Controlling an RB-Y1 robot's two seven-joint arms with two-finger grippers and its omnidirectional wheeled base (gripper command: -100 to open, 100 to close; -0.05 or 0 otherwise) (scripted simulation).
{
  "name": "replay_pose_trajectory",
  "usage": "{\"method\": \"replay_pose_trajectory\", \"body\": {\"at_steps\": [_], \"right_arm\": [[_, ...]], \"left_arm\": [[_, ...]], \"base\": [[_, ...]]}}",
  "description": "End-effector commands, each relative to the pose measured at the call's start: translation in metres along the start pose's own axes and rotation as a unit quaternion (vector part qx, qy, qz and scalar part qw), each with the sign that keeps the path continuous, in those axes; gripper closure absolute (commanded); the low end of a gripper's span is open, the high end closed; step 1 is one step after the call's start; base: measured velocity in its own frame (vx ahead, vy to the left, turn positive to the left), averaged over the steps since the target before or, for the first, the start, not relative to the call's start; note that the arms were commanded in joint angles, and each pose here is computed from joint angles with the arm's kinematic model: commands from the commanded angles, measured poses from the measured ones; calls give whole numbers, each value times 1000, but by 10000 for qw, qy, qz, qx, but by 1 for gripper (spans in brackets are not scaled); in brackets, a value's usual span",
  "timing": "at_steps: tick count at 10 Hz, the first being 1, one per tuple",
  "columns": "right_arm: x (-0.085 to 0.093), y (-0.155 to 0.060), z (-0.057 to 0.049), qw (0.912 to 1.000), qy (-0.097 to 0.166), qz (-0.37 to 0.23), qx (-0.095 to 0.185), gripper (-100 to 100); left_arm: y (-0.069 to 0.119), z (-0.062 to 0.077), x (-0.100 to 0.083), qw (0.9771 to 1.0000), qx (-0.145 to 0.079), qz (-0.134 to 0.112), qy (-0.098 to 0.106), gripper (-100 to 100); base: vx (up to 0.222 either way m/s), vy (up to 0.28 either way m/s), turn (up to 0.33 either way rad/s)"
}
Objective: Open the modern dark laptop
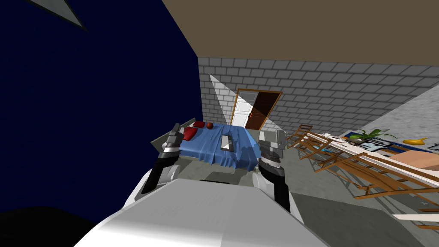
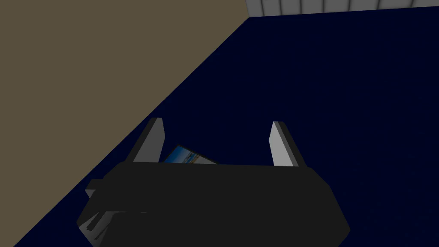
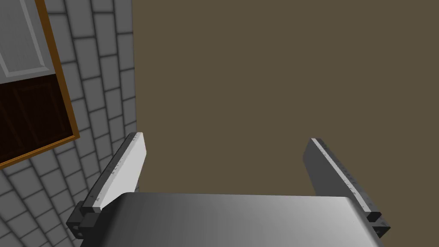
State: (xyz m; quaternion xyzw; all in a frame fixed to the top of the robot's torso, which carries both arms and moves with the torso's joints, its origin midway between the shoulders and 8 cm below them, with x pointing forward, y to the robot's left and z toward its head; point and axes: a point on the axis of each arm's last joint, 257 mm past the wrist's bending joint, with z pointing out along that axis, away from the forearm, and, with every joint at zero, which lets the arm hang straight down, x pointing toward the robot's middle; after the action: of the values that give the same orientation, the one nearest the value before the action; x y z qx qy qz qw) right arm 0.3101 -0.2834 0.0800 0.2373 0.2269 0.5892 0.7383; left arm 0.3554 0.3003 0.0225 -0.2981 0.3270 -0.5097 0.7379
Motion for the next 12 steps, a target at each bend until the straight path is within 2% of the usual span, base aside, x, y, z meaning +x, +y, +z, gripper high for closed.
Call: {"method": "replay_pose_trajectory", "body": {"at_steps": [1, 9, 10, 12], "right_arm": [[0, 0, 0, 10000, 0, 0, 0, 0], [0, 0, 0, 10000, 0, 0, -2, 0], [5, -3, 0, 9997, 196, -126, 18, -100], [13, -12, -1, 9981, 475, -395, 66, -100]], "left_arm": [[0, 0, 0, 10000, 0, 0, 0, 0], [0, 0, 0, 10000, 2, 0, 0, 0], [0, 0, 0, 10000, 2, 0, 0, 0], [0, 0, 0, 10000, -1, 0, 0, 0]], "base": [[0, 0, 0], [0, 0, 0], [6, 11, 7], [5, 29, 12]]}}
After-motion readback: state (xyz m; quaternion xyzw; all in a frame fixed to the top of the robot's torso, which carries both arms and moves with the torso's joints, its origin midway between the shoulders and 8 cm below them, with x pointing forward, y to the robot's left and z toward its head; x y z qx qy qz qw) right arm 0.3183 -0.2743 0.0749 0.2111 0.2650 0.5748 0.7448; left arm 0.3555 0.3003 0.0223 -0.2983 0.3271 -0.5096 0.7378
